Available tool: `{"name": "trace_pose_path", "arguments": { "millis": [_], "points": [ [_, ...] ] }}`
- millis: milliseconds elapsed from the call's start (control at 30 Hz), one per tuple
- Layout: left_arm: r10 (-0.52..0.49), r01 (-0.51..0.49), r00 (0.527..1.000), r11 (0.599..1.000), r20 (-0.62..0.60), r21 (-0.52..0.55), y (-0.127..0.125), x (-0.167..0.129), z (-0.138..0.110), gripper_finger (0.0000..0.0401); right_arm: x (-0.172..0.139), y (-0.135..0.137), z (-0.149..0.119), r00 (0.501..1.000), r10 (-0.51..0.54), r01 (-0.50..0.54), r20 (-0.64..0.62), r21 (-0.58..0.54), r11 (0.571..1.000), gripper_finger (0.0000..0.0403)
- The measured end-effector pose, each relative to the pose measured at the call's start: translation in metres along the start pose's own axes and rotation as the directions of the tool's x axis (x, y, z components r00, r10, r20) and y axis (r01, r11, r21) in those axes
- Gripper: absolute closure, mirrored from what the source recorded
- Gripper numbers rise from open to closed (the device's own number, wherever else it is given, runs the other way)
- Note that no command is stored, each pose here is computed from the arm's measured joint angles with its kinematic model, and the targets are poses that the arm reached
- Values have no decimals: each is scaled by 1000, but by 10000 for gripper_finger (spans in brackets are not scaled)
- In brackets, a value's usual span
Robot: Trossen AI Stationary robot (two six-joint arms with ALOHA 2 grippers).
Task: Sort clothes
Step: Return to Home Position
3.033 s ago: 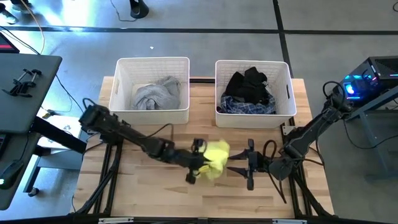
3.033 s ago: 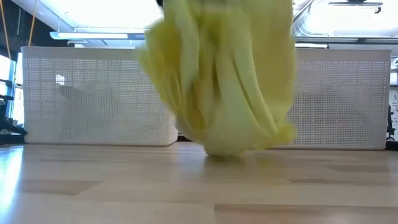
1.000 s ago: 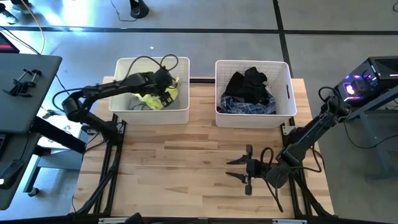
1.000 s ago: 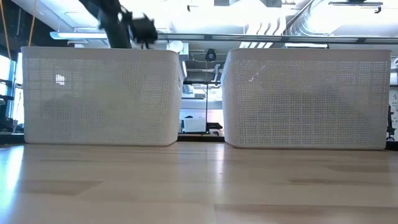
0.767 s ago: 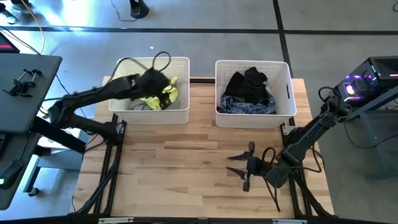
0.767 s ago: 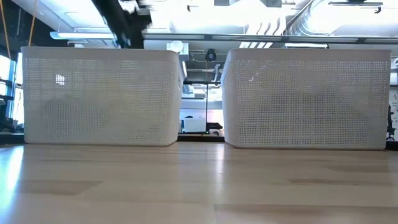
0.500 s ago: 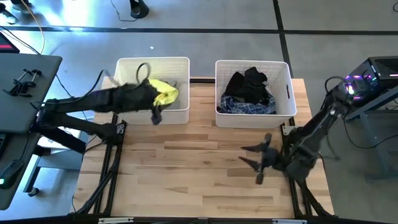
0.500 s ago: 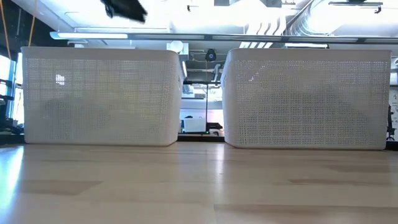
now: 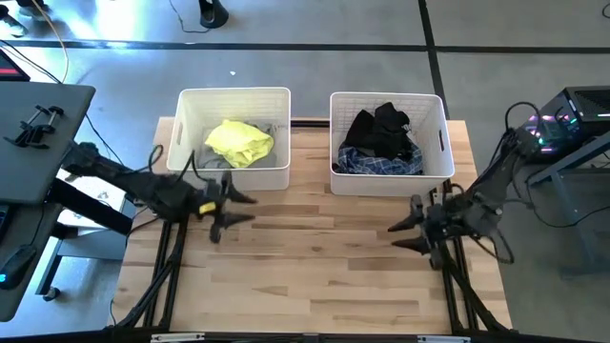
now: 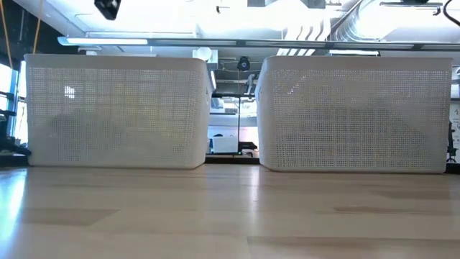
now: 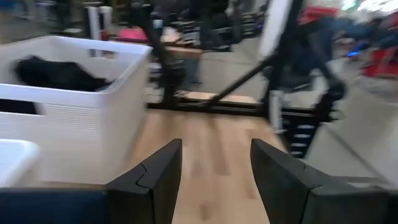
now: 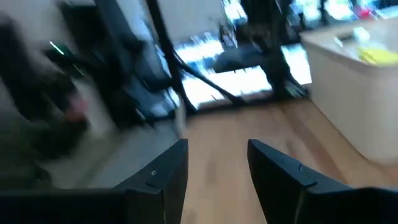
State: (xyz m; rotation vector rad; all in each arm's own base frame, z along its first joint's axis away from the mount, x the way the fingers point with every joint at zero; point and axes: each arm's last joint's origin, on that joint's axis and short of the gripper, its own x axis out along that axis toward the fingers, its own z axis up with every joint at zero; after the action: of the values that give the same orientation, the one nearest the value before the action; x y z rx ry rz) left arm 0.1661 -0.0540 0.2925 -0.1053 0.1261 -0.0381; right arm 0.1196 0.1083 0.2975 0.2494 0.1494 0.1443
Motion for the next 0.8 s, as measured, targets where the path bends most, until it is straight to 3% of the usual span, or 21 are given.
{"name": "trace_pose_path", "arguments": {
  "millis": [133, 300, 533, 800],
  "points": [
    [-88, 89, 995, 996, 42, -23, -11, 2, -24, 225, 12, -16, -30, 984, 100, -98, 147, -21, 995, 245],
    [-126, 128, 987, 992, 103, -13, -13, 0, -47, 225, 23, -51, -53, 976, 85, -84, 199, -17, 996, 245],
    [-77, 79, 991, 997, 108, -11, 9, -7, -60, 234, 23, -86, -47, 972, 126, -121, 200, -38, 992, 245],
    [15, -16, 997, 1000, 79, 7, 34, -34, -60, 260, 8, -93, -45, 974, 129, -118, 188, -69, 991, 245]
  ]
}}
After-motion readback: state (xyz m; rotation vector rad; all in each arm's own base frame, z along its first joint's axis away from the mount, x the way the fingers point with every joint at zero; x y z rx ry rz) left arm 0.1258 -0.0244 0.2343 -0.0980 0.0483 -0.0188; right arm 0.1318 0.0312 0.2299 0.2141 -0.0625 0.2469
